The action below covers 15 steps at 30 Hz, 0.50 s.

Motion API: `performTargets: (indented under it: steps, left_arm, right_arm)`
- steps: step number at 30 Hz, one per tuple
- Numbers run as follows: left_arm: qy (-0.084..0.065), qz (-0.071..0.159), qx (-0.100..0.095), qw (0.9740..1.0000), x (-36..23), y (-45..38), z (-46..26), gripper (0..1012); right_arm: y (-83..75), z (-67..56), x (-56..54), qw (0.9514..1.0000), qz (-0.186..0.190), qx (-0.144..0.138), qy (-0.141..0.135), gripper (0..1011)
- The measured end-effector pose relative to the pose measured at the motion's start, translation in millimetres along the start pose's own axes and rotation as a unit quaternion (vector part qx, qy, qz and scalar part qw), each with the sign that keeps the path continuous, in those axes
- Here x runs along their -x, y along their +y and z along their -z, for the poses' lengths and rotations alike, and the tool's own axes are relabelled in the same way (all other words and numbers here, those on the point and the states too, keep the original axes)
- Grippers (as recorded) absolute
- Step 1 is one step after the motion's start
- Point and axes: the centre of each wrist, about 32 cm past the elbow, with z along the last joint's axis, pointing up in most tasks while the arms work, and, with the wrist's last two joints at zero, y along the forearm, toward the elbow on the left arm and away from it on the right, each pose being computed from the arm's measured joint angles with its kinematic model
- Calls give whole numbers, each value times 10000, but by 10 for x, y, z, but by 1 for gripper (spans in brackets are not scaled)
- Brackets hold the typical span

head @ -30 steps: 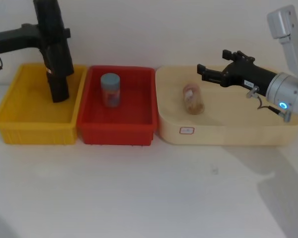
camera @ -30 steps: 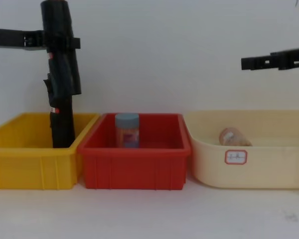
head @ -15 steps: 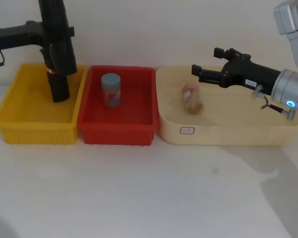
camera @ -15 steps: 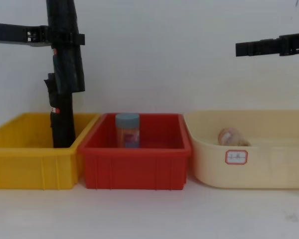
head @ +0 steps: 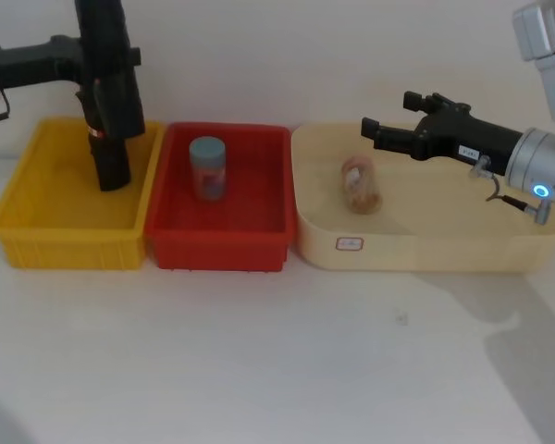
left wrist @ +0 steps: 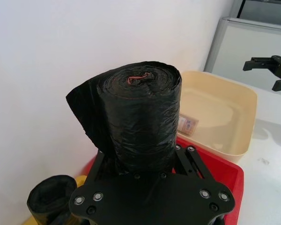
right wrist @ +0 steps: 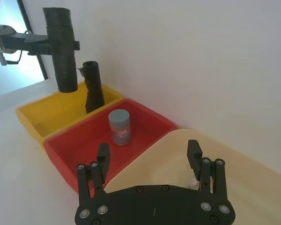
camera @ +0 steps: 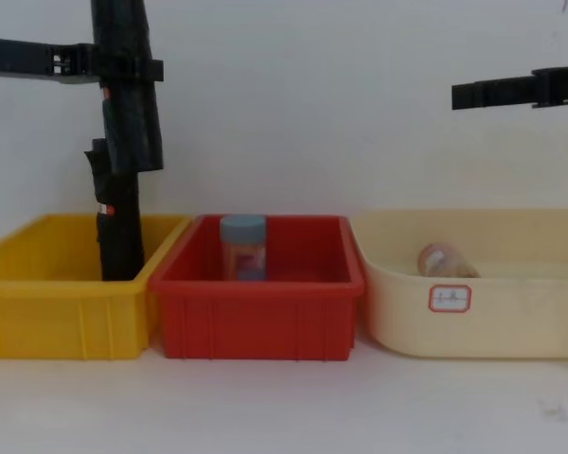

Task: Pick up the garbage bag with the one hand and transfer it to the other hand.

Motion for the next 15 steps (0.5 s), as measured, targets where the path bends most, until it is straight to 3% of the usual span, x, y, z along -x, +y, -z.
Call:
performTargets:
  steps: [7,15]
  left_arm:
    - [11,-190,40,9998,37,-13,29,418]
    - [79,-615,158,9979,151,-49,82,418]
  right_arm:
    - [3,7,-7,10000,30,8,24,1001]
    - [9,16,2,10000,81,10,15,1001]
